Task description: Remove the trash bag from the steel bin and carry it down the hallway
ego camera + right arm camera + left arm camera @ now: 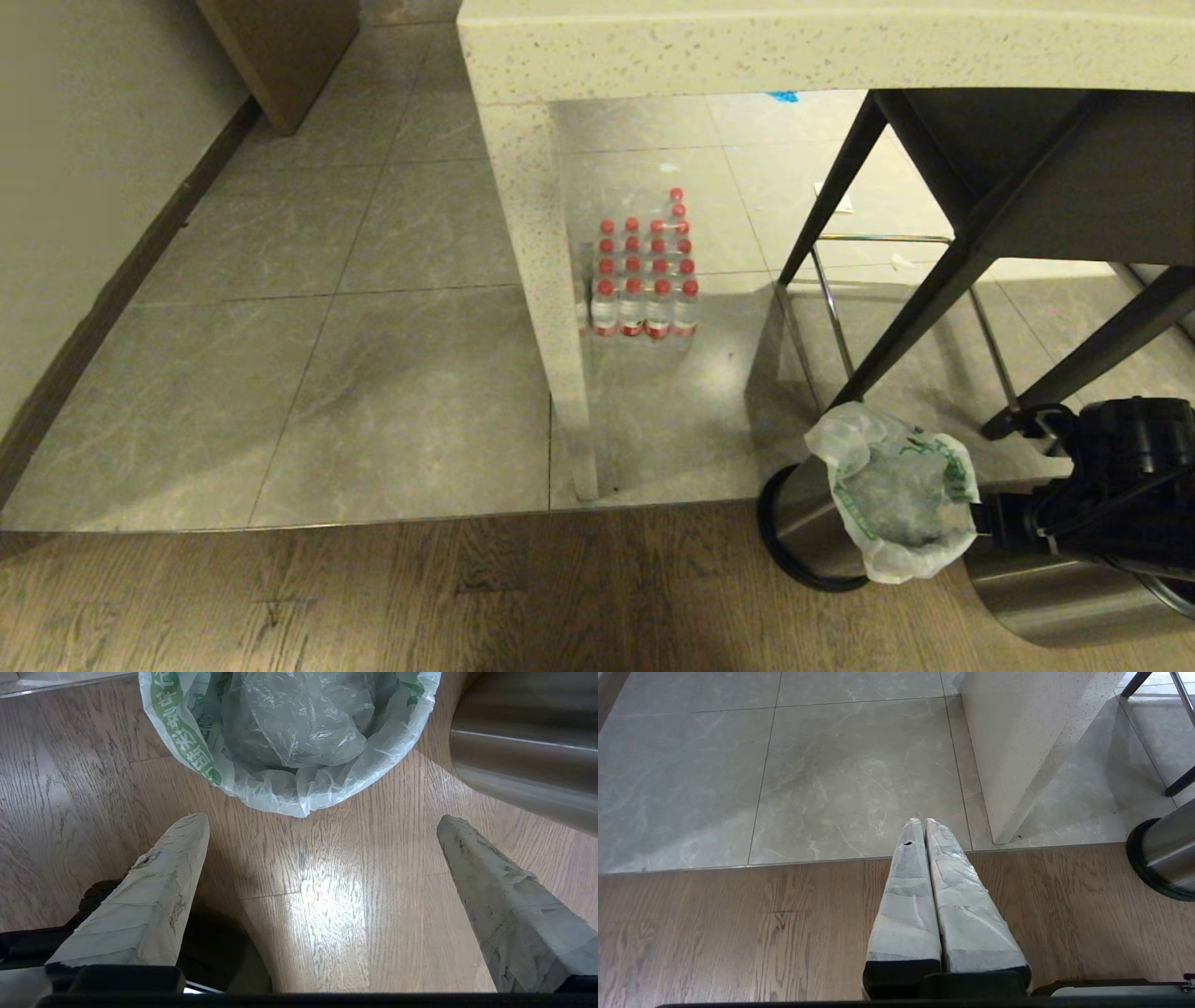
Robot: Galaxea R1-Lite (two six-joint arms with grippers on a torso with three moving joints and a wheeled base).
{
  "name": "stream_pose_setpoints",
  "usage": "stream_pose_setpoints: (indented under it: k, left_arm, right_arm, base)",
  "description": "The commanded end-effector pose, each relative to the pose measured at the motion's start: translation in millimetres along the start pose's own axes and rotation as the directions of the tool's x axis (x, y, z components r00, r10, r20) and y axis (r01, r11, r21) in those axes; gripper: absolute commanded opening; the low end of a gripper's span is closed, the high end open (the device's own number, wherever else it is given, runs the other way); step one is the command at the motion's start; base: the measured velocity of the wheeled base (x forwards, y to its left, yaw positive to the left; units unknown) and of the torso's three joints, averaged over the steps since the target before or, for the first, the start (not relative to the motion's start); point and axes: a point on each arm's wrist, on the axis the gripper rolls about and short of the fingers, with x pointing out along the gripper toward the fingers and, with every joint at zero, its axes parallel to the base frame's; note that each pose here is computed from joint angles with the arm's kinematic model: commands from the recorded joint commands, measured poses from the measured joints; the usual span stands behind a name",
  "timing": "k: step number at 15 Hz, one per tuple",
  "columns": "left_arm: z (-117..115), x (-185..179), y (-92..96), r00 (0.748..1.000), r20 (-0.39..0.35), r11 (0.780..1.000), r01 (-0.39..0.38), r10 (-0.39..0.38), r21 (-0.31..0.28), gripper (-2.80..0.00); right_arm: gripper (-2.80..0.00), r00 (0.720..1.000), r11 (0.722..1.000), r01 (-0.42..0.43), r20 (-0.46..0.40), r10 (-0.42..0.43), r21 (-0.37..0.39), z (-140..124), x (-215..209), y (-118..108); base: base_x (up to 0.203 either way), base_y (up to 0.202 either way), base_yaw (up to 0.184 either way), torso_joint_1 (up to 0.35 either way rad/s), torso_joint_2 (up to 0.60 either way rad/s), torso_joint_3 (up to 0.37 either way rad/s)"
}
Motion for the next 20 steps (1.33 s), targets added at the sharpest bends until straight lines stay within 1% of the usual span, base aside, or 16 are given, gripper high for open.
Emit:
stream_pose_setpoints:
  k: [1, 2, 3, 4, 5, 7, 8, 9, 10, 11, 12, 15, 18, 20]
  left_arm:
    - [0, 0, 0.0, 1.0, 0.0, 1.0, 0.0, 0.0, 0.0, -2.8]
    - [0, 0, 0.0, 1.0, 0.0, 1.0, -0.001, 0.001, 0.0, -2.8]
    - [0, 0, 0.0, 1.0, 0.002, 1.0, -0.001, 0.001, 0.0, -2.8]
    - [0, 0, 0.0, 1.0, 0.001, 1.0, -0.001, 0.001, 0.0, -2.8]
    - [0, 0, 0.0, 1.0, 0.001, 1.0, -0.001, 0.001, -0.001, -2.8]
    - [0, 0, 0.0, 1.0, -0.001, 1.0, -0.001, 0.001, 0.0, -2.8]
    - [0, 0, 0.0, 1.0, 0.0, 1.0, 0.0, 0.0, -0.001, -2.8]
    - [0, 0, 0.0, 1.0, 0.0, 1.0, -0.001, 0.001, 0.0, -2.8]
    - [0, 0, 0.0, 1.0, 0.001, 1.0, -0.001, 0.001, 0.0, -2.8]
    - [0, 0, 0.0, 1.0, 0.0, 1.0, 0.0, 0.0, 0.0, -2.8]
    - [0, 0, 0.0, 1.0, -0.001, 1.0, 0.0, 0.0, 0.0, -2.8]
    - [0, 0, 0.0, 1.0, 0.001, 1.0, -0.001, 0.001, 0.0, -2.8]
    - [0, 0, 0.0, 1.0, 0.0, 1.0, -0.001, 0.001, 0.0, -2.8]
    - [0, 0, 0.0, 1.0, 0.0, 1.0, 0.0, 0.0, 0.0, -2.8]
  right_arm:
    - [0.0, 0.816, 0.985, -0.163, 0.555, 0.163, -0.05, -185, -238, 9]
    - [0.0, 0.827, 0.991, -0.132, 0.548, 0.126, -0.03, -193, -220, 9]
    - [0.0, 0.798, 0.995, -0.103, 0.596, 0.087, -0.007, -193, -212, 9]
    - [0.0, 0.775, 0.996, -0.092, 0.628, 0.07, 0.003, -192, -211, 9]
    - [0.0, 0.786, 0.997, -0.079, 0.615, 0.055, 0.013, -194, -209, 9]
    - [0.0, 0.79, 0.997, -0.072, 0.611, 0.05, 0.012, -194, -209, 8]
    - [0.0, 0.776, 0.997, -0.075, 0.629, 0.052, 0.011, -192, -213, 8]
    - [0.0, 0.736, 0.995, -0.098, 0.673, 0.074, -0.002, -185, -226, 8]
    - [0.0, 0.705, 0.992, -0.127, 0.701, 0.108, -0.026, -180, -238, 8]
    - [0.0, 0.701, 0.99, -0.138, 0.703, 0.123, -0.036, -180, -240, 8]
    - [0.0, 0.716, 0.99, -0.139, 0.686, 0.125, -0.036, -183, -234, 9]
    - [0.0, 0.737, 0.994, -0.111, 0.67, 0.089, -0.01, -186, -227, 8]
    - [0.0, 0.753, 0.994, -0.105, 0.652, 0.085, -0.008, -189, -218, 9]
    - [0.0, 0.757, 0.996, -0.09, 0.65, 0.067, 0.002, -192, -208, 9]
  base:
    - [0.0, 0.0, 0.0, 0.0, 0.0, 0.0]
    - [0.0, 0.0, 0.0, 0.0, 0.0, 0.0]
    - [0.0, 0.0, 0.0, 0.0, 0.0, 0.0]
    - [0.0, 0.0, 0.0, 0.0, 0.0, 0.0]
    - [0.0, 0.0, 0.0, 0.0, 0.0, 0.0]
    - [0.0, 0.0, 0.0, 0.0, 0.0, 0.0]
    - [0.0, 0.0, 0.0, 0.0, 0.0, 0.0]
    - [0.0, 0.0, 0.0, 0.0, 0.0, 0.0]
    - [0.0, 0.0, 0.0, 0.0, 0.0, 0.0]
    - [0.0, 0.0, 0.0, 0.0, 0.0, 0.0]
    - [0.0, 0.0, 0.0, 0.0, 0.0, 0.0]
    - [0.0, 0.0, 0.0, 0.0, 0.0, 0.0]
    - [0.0, 0.0, 0.0, 0.0, 0.0, 0.0]
    - [0.0, 0.0, 0.0, 0.0, 0.0, 0.0]
